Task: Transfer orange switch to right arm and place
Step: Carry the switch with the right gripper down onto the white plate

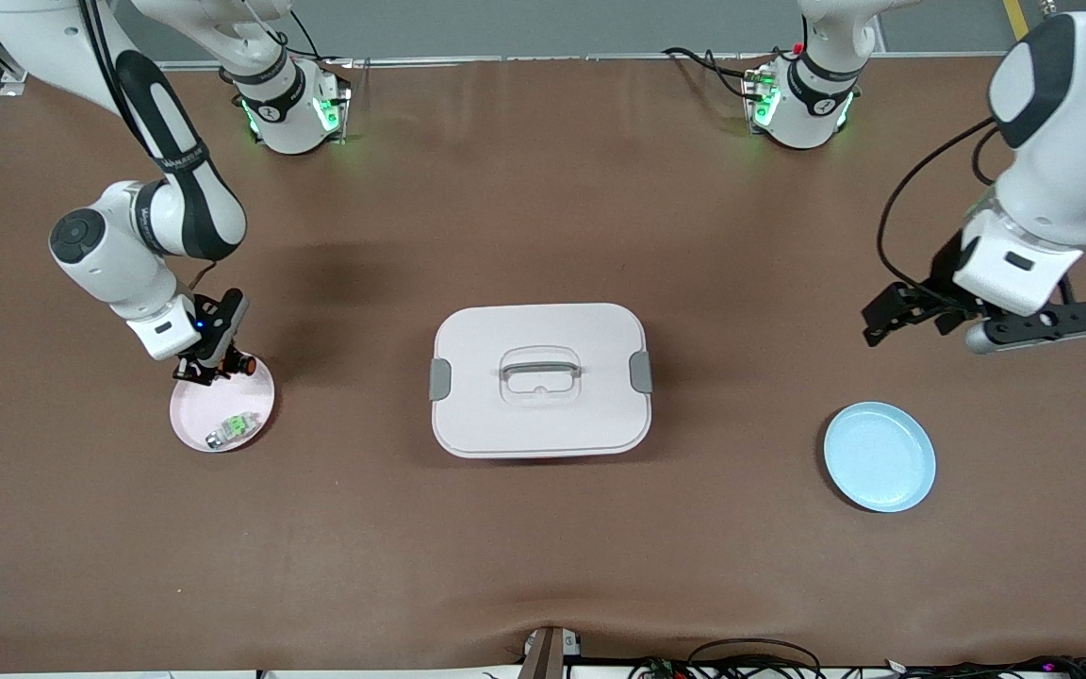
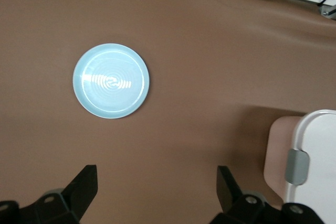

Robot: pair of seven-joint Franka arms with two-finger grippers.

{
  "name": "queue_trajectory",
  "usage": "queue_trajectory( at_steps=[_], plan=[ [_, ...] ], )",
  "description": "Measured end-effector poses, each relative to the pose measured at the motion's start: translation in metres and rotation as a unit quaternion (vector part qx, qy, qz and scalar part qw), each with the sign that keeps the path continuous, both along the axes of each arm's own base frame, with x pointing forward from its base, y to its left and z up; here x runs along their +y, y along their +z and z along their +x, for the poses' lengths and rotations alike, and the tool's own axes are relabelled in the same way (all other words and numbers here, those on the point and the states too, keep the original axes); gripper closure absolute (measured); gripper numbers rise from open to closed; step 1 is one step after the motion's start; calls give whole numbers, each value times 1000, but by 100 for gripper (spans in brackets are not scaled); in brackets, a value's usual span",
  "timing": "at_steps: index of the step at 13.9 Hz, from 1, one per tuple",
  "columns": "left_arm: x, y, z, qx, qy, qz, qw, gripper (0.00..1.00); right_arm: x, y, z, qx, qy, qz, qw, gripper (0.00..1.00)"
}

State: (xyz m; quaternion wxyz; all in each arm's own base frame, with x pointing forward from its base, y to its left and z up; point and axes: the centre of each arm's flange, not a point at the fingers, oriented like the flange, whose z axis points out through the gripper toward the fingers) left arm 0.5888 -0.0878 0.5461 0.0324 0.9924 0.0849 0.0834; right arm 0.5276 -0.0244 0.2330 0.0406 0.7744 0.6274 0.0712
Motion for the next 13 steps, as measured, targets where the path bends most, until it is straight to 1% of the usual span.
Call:
queue_trajectory(
  at_steps=[5, 7, 11, 13],
  plan=[
    [52, 4, 5, -5, -11, 10, 1000, 0, -21, -8, 11, -2, 9, -6, 1000, 58],
    [68, 4, 5, -4, -10, 4, 1000, 0, -34, -16, 14, 3, 13, -8, 1000, 58],
    [76, 4, 5, -3, 2, -19, 1000, 0, -37, -27, 18, 8, 18, -9, 1000, 58],
    [76, 4, 5, -3, 3, -21, 1000, 0, -37, -31, 21, 10, 26, -10, 1000, 58]
  ],
)
